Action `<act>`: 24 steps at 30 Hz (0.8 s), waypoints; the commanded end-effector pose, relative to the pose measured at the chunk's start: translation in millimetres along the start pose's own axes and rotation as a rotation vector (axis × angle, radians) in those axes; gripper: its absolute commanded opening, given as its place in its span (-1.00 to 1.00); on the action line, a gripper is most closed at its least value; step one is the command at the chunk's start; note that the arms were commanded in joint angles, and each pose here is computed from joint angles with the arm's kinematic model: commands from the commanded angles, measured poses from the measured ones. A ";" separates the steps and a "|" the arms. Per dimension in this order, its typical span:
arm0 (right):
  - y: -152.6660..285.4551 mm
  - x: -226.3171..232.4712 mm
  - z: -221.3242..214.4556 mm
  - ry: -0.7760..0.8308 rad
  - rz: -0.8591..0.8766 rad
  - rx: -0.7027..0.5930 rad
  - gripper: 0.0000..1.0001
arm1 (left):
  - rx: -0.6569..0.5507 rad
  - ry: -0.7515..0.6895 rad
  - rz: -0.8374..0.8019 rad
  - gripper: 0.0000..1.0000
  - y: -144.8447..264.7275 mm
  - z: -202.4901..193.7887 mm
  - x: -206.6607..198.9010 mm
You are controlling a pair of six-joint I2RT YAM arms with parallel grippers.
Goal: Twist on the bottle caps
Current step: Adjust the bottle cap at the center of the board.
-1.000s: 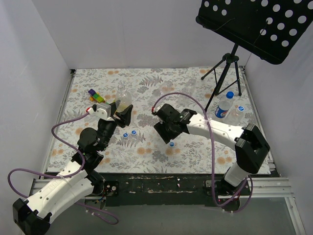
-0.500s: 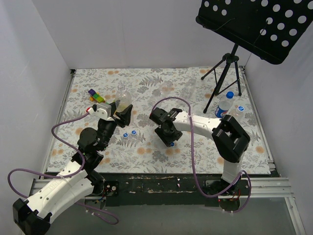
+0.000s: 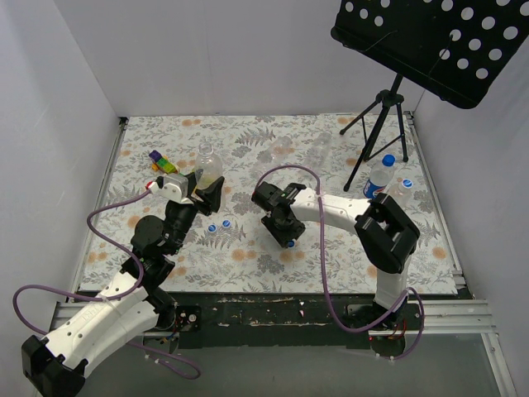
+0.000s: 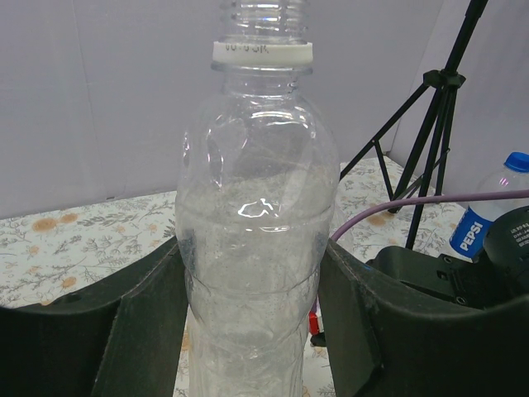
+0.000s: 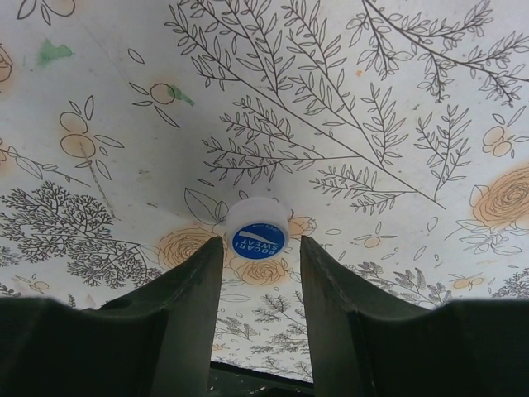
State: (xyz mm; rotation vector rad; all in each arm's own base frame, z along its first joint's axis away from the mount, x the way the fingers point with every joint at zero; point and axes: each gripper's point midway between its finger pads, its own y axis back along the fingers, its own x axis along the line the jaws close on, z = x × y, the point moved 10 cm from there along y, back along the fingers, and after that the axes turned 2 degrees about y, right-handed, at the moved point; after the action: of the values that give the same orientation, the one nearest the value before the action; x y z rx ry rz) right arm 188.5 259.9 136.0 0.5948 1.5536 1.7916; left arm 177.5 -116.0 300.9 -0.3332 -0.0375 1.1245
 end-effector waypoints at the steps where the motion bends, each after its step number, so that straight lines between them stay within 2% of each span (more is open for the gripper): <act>1: -1.0 6.2 9.8 -0.001 0.034 -0.028 -0.04 | -0.039 0.000 -0.001 -0.88 -2.5 14.2 -0.7; 16: -7.8 5.2 7.1 0.005 0.013 -0.006 -0.11 | -0.038 -0.002 -0.010 -0.89 -2.5 14.5 -1.4; 24: 2.1 4.4 7.4 0.009 0.026 -0.024 -0.38 | -0.038 -0.007 -0.024 -0.89 -2.7 14.3 -2.3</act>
State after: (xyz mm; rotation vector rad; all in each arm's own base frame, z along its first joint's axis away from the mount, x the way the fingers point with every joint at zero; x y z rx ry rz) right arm 189.5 263.7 124.5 0.6149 1.5757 1.7913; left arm 177.4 -116.4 300.8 -0.3316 -0.0381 1.1197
